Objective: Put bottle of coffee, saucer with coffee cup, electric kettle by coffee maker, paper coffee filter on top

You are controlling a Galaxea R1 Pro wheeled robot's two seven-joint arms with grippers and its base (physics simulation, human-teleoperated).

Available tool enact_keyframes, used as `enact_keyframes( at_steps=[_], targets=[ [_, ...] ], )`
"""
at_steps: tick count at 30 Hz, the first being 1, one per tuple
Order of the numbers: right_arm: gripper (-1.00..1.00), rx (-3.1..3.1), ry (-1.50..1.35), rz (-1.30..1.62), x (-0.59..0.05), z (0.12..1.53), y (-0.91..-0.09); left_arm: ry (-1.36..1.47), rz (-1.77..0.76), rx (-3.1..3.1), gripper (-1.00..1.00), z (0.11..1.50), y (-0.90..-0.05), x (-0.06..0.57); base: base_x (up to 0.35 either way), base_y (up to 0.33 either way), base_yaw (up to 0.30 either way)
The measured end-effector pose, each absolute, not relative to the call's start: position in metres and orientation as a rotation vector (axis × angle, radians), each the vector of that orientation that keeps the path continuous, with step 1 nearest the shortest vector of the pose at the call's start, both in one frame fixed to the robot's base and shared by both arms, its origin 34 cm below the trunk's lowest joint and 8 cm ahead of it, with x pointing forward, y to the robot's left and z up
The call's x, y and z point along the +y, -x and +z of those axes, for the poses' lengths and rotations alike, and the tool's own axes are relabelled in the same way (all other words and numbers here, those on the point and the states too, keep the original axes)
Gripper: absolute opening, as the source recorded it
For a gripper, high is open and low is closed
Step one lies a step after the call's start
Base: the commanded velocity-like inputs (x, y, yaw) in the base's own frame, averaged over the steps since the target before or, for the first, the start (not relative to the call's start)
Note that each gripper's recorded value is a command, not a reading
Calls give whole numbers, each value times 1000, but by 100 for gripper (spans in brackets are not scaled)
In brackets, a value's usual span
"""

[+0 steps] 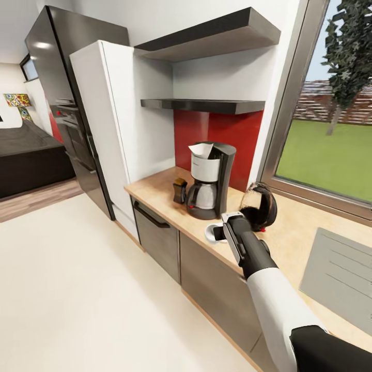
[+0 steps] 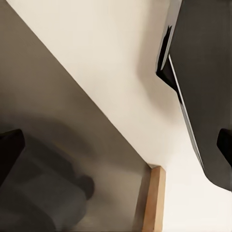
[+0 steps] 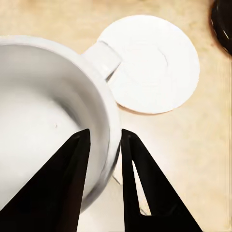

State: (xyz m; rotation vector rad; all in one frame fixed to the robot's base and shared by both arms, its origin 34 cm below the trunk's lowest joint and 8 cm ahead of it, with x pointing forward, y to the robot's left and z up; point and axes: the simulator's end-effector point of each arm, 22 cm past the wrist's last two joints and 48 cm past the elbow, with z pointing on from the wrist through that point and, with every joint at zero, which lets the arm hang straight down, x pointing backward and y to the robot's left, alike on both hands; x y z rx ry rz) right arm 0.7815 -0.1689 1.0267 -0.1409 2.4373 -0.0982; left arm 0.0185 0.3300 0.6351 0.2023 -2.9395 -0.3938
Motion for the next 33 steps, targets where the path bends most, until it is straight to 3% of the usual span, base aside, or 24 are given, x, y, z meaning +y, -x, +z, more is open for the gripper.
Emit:
enact_keyframes(
  at_steps=[13, 21, 33],
  targets=[
    [-100, 2437, 139, -97, -169, 1027, -781, -202, -398, -2939, 100, 635, -19, 332, 11, 8, -261],
    [-100, 2443, 117, -90, -173, 1026, -781, -204, -402, -2939, 100, 636, -18, 334, 214, 211, -256],
    [-100, 2457, 61, -68, -183, 1022, -780, -203, -396, -2939, 100, 635, -18, 330, 87, 100, -29]
  ],
)
